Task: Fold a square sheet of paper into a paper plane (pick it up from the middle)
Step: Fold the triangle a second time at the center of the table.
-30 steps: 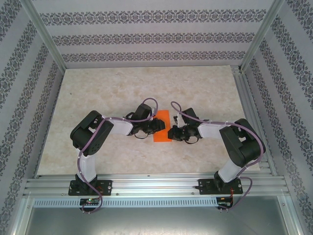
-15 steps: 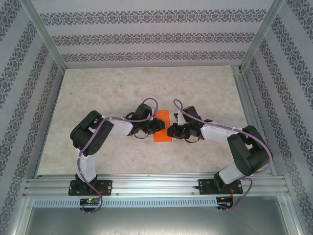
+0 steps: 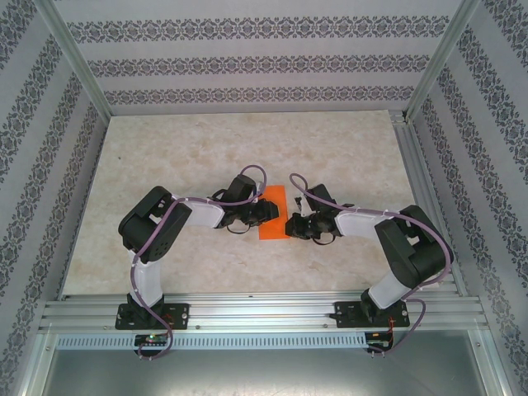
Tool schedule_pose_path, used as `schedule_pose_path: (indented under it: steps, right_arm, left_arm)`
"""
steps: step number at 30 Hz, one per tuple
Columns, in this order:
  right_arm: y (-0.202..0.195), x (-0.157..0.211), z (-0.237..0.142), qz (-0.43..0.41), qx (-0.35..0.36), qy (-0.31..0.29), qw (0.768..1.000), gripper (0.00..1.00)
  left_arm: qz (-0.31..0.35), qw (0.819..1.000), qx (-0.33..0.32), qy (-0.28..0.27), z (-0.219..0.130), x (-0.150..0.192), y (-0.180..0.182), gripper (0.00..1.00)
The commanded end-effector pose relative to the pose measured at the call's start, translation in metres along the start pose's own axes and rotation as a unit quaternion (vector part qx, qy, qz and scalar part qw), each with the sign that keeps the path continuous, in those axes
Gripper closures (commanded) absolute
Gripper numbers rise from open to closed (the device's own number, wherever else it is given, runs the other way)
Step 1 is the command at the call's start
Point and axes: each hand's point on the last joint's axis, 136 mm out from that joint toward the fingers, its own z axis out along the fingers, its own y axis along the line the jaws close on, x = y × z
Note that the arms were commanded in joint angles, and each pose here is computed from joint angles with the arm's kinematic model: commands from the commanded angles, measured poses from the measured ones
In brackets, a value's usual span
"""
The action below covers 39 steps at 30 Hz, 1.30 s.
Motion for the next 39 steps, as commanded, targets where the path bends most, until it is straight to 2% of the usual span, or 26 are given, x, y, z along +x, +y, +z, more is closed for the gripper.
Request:
schedule_pose_path:
  steps: [1, 9, 19, 24, 31, 39]
  right_arm:
    - [-0.024, 0.012, 0.007, 0.002, 0.044, 0.019, 0.999, 0.87]
    - [-0.029, 0.009, -0.011, -0.013, 0.088, 0.018, 0.996, 0.88]
    - [0.027, -0.006, -0.033, -0.024, -0.012, -0.021, 0.999, 0.88]
    - [0.034, -0.006, -0.027, -0.019, -0.03, -0.019, 0.999, 0.87]
    - [0.022, 0.001, -0.011, -0.009, -0.014, 0.002, 1.0, 0.87]
    - [-0.016, 0.012, -0.002, -0.003, 0.055, 0.026, 0.998, 0.87]
  left_arm:
    - [0.001, 1.0, -0.013, 0.007, 0.01, 0.005, 0.009, 0.71]
    - [0.0, 1.0, -0.016, 0.009, 0.011, 0.006, 0.011, 0.71]
    - [0.0, 1.0, -0.014, 0.009, 0.011, 0.005, 0.01, 0.71]
    - [-0.001, 1.0, -0.014, 0.009, 0.012, 0.006, 0.01, 0.71]
    - [-0.001, 1.0, -0.014, 0.008, 0.012, 0.005, 0.01, 0.71]
    - [-0.001, 1.0, -0.014, 0.009, 0.012, 0.005, 0.01, 0.71]
